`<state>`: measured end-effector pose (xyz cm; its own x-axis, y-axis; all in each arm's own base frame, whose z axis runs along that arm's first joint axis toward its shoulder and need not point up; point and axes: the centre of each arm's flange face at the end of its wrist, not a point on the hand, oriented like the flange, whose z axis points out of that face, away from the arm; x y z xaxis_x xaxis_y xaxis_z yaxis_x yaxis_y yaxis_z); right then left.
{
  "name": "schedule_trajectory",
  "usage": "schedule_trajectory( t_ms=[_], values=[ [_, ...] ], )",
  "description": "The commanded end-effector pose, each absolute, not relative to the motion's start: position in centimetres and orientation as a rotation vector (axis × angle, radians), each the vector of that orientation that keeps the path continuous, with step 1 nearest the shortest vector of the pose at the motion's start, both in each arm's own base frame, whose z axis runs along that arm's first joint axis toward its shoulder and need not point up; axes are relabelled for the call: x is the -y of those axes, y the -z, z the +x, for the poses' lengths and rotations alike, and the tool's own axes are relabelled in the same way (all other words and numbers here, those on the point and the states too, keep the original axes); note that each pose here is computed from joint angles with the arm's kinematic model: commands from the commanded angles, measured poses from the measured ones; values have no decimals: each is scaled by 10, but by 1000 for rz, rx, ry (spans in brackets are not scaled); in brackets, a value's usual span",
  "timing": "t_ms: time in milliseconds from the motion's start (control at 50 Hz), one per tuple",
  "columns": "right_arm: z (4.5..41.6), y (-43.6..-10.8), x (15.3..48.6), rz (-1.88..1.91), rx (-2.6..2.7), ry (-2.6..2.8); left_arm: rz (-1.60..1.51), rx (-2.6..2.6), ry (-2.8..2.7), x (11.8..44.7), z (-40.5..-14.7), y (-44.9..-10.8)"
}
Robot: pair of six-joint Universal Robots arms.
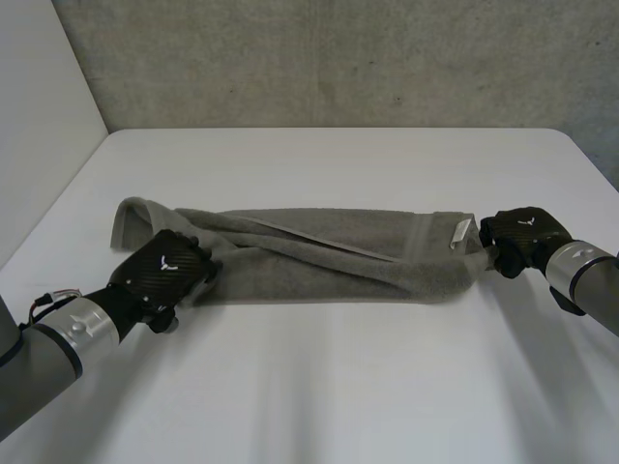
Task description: Fold the towel.
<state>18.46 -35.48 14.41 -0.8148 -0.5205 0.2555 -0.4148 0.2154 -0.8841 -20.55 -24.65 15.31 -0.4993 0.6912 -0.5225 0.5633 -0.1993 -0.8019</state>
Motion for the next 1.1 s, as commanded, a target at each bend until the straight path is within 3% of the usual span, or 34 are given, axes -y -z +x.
schedule_trajectory(
  t_ms=[20,400,560,840,940,980,1000,1040,1060,1100],
  values=[
    [186,-144,354,-920,-2369,1674,-1505,1946,-1815,261,-206,-142],
    [182,-147,358,-905,-2379,1694,-1523,1924,-1911,275,-211,-147],
    [181,-174,356,-903,-2342,1762,-1519,1896,-1965,283,-213,-158],
    [183,-178,355,-906,-2340,1763,-1498,1918,-1975,294,-208,-158],
    [183,-206,354,-905,-2312,1807,-1433,1952,-2026,301,-206,-171],
    [185,-250,348,-920,-2239,1903,-1310,1936,-2134,305,-205,-205],
    [185,-250,348,-921,-2238,1903,-1309,1936,-2135,305,-205,-205],
    [186,-291,339,-943,-2152,1993,-1124,1878,-2252,307,-203,-248],
    [186,-291,339,-944,-2152,1994,-1123,1877,-2253,307,-203,-249],
    [185,-327,330,-954,-2086,2071,-922,1791,-2331,306,-200,-290]
  ],
)
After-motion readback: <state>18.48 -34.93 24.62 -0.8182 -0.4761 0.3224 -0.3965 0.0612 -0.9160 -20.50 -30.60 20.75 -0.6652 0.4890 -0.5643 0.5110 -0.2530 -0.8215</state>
